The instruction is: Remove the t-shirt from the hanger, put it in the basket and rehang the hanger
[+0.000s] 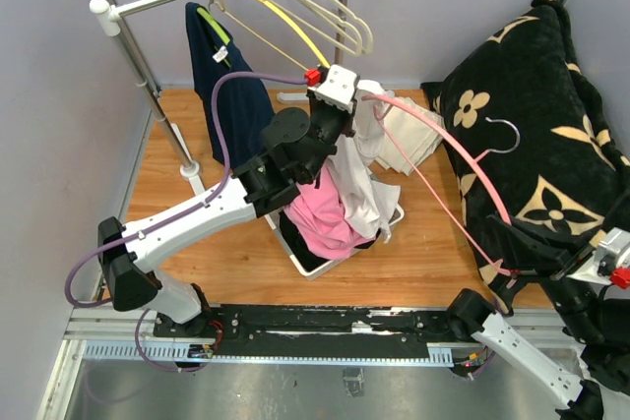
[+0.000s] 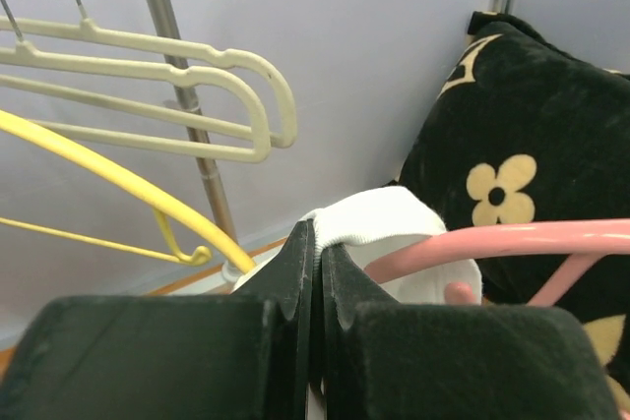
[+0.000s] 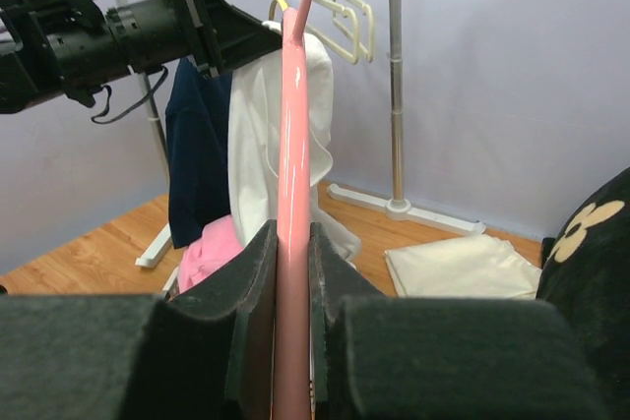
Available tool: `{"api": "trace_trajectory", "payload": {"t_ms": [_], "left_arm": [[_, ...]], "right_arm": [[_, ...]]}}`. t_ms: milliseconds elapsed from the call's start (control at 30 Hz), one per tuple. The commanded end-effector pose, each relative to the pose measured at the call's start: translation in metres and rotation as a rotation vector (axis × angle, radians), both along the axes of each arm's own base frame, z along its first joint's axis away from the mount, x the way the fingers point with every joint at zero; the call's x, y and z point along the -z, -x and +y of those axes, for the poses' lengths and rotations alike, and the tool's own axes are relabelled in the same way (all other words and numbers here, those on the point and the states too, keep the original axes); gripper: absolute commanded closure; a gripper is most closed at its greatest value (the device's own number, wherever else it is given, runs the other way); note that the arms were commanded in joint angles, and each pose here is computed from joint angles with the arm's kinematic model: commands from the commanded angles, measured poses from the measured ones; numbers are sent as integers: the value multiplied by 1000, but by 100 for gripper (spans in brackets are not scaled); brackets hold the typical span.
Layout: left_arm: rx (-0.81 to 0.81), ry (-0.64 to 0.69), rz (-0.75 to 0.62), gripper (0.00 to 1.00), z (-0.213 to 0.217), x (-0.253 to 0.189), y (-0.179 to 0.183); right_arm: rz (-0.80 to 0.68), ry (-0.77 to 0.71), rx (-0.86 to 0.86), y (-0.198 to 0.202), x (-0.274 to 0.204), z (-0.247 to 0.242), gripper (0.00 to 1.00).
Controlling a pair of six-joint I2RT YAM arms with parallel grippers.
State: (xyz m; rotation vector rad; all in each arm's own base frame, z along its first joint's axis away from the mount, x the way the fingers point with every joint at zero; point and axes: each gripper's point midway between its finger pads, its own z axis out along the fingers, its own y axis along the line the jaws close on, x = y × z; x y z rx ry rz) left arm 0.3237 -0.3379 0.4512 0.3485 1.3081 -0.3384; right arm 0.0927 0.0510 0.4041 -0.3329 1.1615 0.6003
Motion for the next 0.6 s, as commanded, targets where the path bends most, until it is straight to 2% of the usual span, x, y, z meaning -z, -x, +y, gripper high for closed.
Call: {"api": "trace_trajectory", "payload": {"t_ms": [0,200,367,467,567], "left_arm": [[-49,-2,-11,100,3,-14,-10],[6,-26,32,99,-6,-2,-6],[127,-72,47,100,-16,11,14],[239,-53,2,100,-19,-3,35],[320,-2,-63,99,-15,-37,54]], "right_arm": [[-76,-71,25,15,-28,-22,99],[-83,-104,89,16,-38,-41,99],[-65,-135,169,9,-38,-55,99],[-36,-134,230,-2,-32,-59,99],[-8,-114,277,-13,-23,-58,99]]}}
